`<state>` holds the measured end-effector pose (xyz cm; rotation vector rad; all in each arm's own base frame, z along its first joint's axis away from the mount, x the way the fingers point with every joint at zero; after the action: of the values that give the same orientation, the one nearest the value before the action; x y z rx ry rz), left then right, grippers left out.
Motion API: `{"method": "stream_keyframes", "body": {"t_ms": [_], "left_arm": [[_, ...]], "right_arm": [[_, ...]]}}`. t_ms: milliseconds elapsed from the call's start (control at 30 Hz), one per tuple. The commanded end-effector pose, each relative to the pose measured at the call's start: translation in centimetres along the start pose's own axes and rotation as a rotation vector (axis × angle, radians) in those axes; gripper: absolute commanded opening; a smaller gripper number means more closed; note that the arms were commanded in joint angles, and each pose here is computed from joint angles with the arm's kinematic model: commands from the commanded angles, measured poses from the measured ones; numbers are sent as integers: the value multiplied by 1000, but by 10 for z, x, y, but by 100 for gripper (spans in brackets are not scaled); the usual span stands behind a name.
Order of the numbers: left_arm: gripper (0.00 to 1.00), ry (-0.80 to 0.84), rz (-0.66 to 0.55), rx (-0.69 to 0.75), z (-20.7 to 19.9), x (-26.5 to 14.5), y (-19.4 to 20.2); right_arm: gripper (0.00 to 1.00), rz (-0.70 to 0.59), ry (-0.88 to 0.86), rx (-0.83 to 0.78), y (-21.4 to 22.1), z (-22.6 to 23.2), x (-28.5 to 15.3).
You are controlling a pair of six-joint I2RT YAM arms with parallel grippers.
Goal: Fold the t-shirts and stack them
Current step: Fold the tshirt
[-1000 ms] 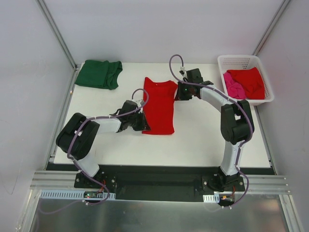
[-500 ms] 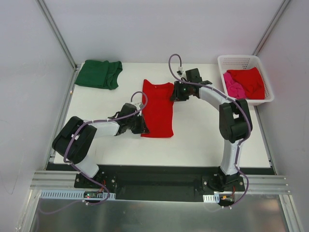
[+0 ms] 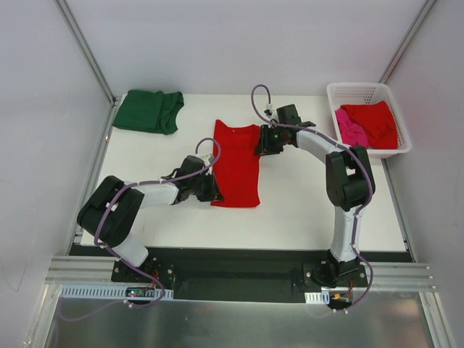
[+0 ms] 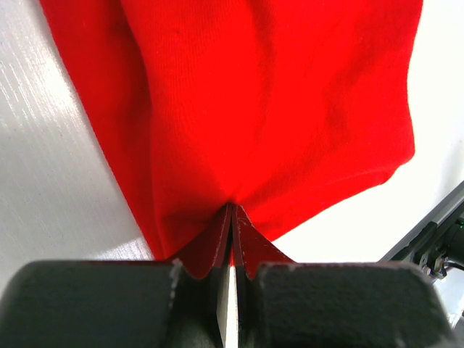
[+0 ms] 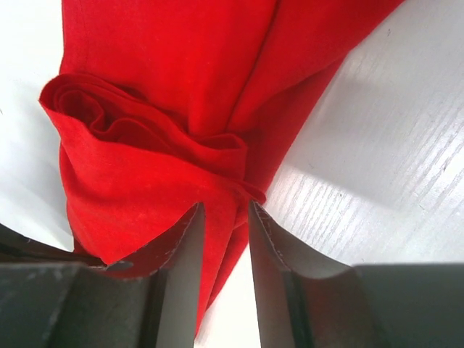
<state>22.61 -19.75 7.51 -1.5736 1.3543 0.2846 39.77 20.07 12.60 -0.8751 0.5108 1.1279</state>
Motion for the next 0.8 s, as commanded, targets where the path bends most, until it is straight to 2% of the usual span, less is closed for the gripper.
{"method": "stream_keyframes", "body": {"t_ms": [0,133,267,433,567,767], "left_arm": [[0,-80,134,-26,11,-4,33],[0,-80,130,-28,11,-5,32],[0,-89,129,-29,12,-6,34],[0,-94,130,-35,12,-8,37],[0,-92,129,-33,12,-7,37],[0,-90,129,-31,12,-6,35]], "right_arm": [[34,-22,-1,-44,-10,6,-2],[32,-5,-11,-38,-8,6,1],[17,13,-16,-27,-7,3,7],[11,20,-21,-25,-8,3,9],[37,-8,17,-36,-9,3,4],[42,-33,68,-57,-10,-2,-5]]}}
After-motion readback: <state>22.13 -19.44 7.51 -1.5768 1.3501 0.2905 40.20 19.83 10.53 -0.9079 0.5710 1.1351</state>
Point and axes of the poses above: each gripper's point midway between its finger pads, its own x axis out along the fingers, its own z axis along the line the jaws close on, y = z × x, the point moved 8 cm from there along -x, back along the fingers, and after that the axes turned 15 degrees about x, right-handed, at the moved point
